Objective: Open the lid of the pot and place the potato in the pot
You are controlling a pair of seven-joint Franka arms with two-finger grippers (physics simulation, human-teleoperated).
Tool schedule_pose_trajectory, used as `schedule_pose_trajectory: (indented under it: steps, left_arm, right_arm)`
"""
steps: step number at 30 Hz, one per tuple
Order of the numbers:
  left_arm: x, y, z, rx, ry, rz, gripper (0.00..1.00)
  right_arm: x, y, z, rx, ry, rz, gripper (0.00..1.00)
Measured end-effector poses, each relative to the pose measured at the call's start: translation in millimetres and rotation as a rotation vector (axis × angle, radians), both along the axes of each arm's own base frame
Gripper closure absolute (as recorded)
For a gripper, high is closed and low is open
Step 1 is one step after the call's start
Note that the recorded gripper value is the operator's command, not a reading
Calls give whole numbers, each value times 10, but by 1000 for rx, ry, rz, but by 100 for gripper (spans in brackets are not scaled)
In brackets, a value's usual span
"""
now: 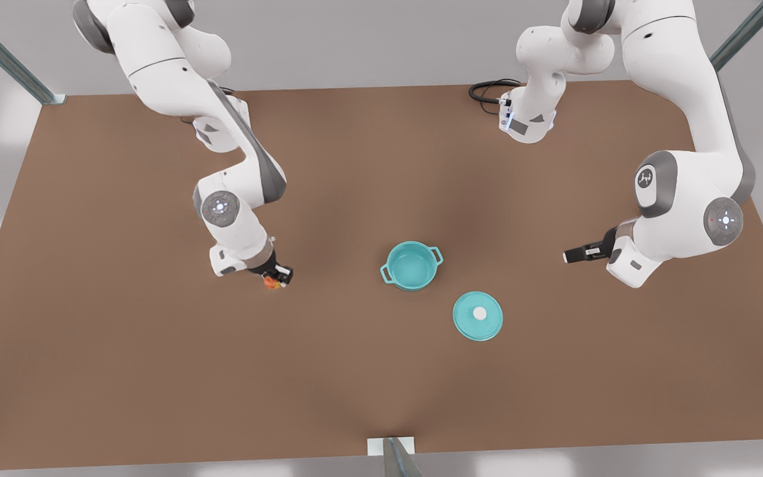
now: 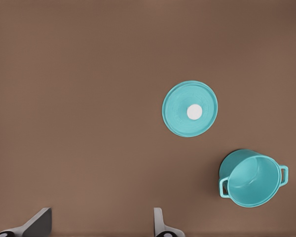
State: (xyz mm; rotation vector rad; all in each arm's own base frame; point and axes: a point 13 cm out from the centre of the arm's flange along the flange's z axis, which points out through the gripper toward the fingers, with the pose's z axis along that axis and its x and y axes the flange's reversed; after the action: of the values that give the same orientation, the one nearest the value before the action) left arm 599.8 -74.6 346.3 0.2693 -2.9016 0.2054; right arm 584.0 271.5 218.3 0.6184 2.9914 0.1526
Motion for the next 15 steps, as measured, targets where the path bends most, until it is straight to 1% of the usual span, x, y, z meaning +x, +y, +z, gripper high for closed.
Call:
schedule_pose_trajectory:
  steps: [5,15]
  left_arm:
    - [6,-4,11,-1,-3,-5,0]
    - [6,-12,-3,-2,-2,-12,0]
  right_arm:
    - [-104,859,-15,16,44,-31,44]
    - [-300,2282,-45,45,90,-125,44]
